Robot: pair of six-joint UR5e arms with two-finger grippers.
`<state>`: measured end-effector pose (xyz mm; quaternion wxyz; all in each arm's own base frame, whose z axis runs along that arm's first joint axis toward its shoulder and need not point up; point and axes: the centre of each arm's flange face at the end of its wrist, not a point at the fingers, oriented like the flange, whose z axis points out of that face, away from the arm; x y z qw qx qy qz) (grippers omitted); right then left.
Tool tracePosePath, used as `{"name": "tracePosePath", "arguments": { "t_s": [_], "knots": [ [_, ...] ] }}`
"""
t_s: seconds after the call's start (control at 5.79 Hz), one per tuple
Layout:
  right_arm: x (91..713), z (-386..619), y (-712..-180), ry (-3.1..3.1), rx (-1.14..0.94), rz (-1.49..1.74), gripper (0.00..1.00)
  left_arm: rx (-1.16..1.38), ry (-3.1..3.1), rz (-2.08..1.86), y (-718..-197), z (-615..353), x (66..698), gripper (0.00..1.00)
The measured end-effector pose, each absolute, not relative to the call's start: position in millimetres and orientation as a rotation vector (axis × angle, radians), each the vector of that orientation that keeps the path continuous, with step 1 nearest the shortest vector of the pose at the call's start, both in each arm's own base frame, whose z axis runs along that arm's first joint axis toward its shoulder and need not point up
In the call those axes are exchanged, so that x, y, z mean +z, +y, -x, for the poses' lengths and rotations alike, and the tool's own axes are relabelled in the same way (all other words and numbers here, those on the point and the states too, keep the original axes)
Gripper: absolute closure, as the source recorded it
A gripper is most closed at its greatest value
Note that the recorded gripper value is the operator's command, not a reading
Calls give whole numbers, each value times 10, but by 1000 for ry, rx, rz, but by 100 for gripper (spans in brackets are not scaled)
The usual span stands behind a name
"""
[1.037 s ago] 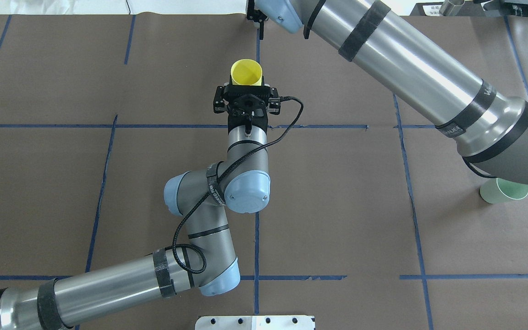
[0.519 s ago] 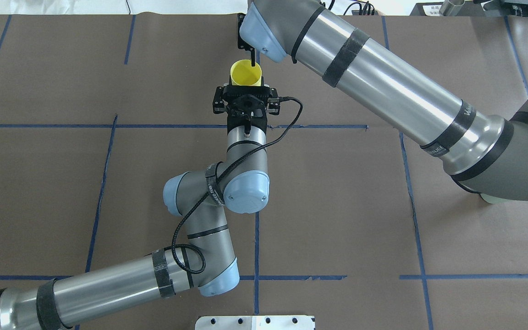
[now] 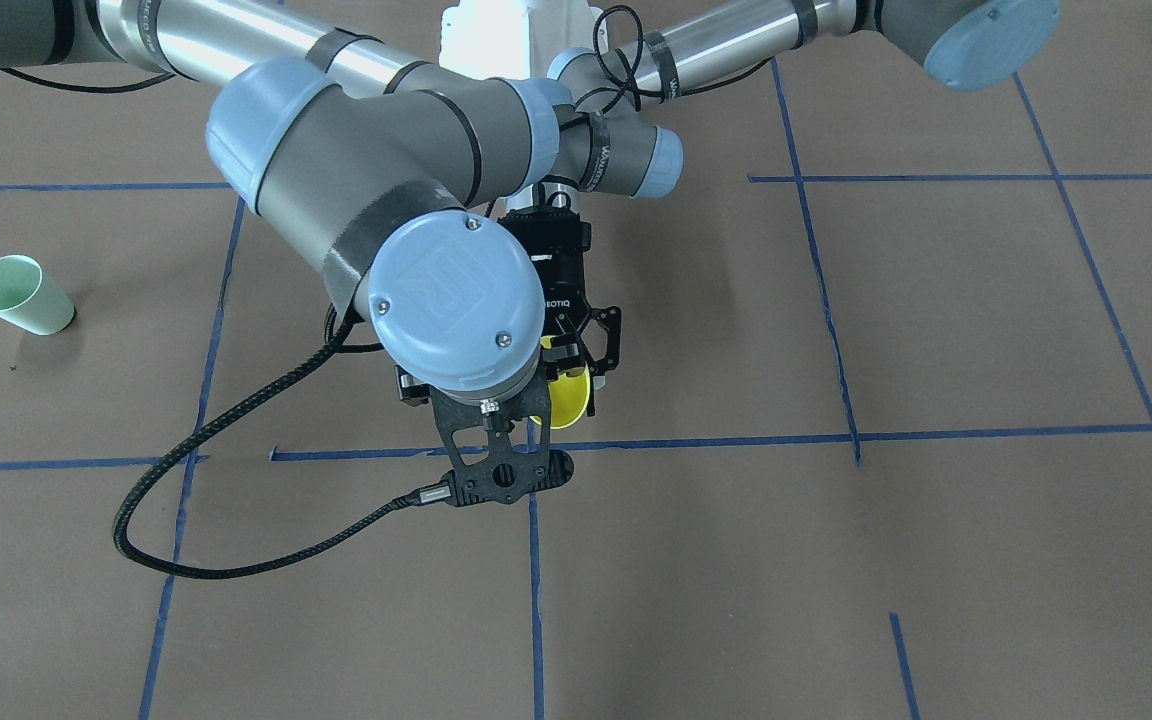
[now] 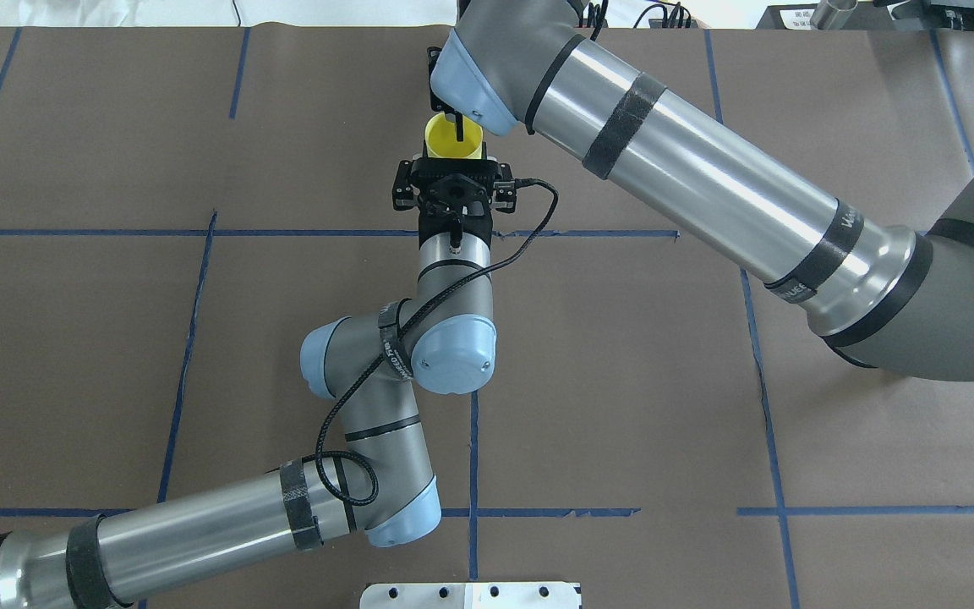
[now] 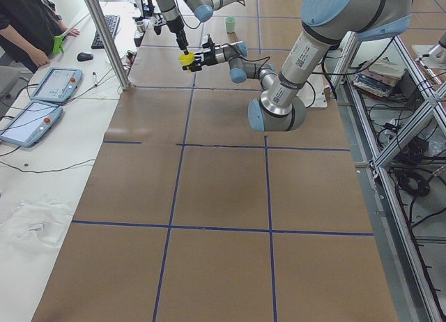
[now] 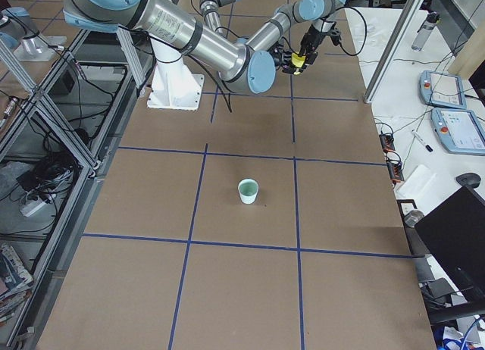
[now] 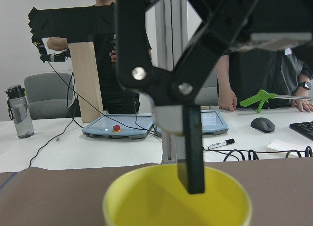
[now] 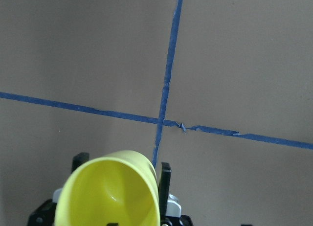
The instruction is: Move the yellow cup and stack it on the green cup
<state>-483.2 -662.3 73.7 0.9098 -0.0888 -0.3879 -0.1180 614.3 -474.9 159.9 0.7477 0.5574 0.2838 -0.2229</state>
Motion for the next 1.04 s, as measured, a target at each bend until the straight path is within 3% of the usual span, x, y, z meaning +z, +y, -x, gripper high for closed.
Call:
{"name": "tracePosePath", "arguments": {
  "t_s": [0.17,0.35,0.52,1.04],
  "knots": [
    [757,4880,-6631,-807,-249,174,29,-487,622,-1219,-4748,-6142,1596,58],
    [782,4920,-6635,-810,-253,172,76,-487,622,-1218,-4747,-6141,1600,58],
    [789,4929,-6641,-811,-254,171,100,-486,622,-1218,-4747,-6141,1603,58],
    [760,4923,-6646,-814,-252,170,100,-484,621,-1217,-4744,-6142,1620,53]
  ]
}}
